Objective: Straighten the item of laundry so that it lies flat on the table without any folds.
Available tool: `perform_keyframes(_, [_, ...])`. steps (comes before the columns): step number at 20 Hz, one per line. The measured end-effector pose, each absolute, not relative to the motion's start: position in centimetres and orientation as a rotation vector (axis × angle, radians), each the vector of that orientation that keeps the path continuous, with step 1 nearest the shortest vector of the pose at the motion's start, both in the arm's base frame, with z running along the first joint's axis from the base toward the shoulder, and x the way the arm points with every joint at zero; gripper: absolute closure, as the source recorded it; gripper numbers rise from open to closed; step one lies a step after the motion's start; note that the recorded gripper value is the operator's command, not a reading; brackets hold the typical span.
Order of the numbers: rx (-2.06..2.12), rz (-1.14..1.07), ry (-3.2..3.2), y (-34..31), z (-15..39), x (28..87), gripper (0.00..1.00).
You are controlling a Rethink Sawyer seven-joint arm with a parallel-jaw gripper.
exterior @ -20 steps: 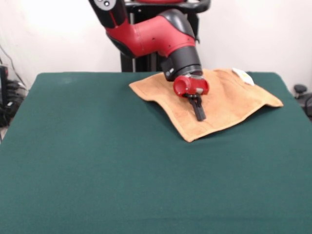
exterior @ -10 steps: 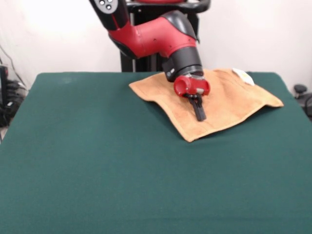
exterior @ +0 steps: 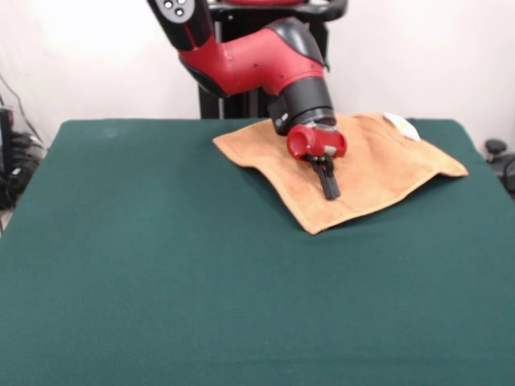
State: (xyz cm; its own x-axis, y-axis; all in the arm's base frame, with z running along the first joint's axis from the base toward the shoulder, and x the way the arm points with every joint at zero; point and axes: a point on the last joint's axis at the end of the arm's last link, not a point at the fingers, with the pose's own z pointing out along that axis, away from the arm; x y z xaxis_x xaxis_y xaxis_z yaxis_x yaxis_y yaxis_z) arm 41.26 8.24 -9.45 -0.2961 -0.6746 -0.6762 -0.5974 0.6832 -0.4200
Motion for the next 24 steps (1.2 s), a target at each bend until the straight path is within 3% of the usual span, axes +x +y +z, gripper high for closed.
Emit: perform_keyframes(24, [-1.134,-0.048,2.060,7.9,-8.2,42.8,1.00])
